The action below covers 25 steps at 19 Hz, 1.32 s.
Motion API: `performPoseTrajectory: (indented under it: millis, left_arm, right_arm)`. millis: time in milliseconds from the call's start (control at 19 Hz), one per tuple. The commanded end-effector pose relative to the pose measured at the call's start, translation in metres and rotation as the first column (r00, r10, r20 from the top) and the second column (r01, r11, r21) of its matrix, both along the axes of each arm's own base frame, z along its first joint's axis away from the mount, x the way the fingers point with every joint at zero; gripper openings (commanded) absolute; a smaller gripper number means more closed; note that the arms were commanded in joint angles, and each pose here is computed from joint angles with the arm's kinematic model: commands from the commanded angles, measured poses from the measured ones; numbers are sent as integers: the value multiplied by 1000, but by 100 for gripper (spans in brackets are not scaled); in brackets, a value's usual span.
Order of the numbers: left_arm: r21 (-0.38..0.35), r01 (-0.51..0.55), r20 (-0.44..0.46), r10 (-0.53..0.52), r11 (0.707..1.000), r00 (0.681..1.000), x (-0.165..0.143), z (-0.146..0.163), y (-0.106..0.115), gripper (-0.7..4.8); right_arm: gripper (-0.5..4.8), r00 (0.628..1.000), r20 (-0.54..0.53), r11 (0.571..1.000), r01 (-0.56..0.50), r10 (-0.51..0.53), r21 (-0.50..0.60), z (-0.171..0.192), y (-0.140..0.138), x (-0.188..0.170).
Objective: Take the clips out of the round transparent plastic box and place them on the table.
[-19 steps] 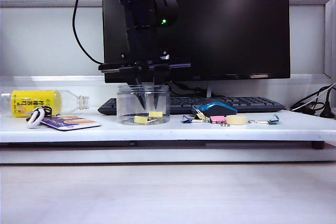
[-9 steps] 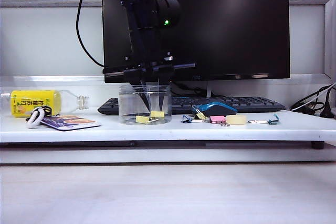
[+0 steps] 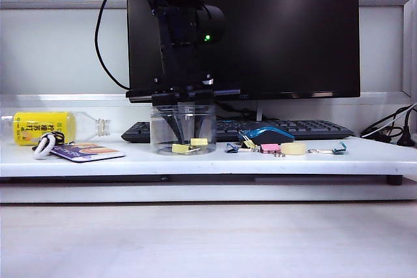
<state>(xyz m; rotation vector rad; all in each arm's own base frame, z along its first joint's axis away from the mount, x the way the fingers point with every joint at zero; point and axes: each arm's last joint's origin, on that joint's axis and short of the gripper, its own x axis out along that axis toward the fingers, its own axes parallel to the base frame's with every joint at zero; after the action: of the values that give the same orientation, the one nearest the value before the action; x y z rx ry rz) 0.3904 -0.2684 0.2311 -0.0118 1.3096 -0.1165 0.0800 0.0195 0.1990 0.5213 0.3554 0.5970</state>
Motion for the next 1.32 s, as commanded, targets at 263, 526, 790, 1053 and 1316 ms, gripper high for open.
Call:
performPoseTrajectory:
  millis: [263,526,790,1053,1316]
  left_arm:
    - [10,28,-11,-28,1000,1000,-3,-18,-16,13]
    - [18,24,-1,-24,1000,1000,-3,-15,-15,-5]
    - [23,35,102,-37,999,994,-9,20,-7,-5]
    - [8,73,150,-73,997,986,-17,48,-1,-5]
    - [-25,114,227,-105,993,968,-29,82,6,-5]
  right_arm:
    - [176,1000,12,1000,0,0,-3,2,0,0]
    - [176,1000,11,1000,1,-1,-4,2,0,0]
    - [176,1000,11,1000,0,0,-3,2,0,0]
    - [176,1000,11,1000,0,0,-3,2,0,0]
    - [176,1000,11,1000,1,-1,-4,2,0,0]
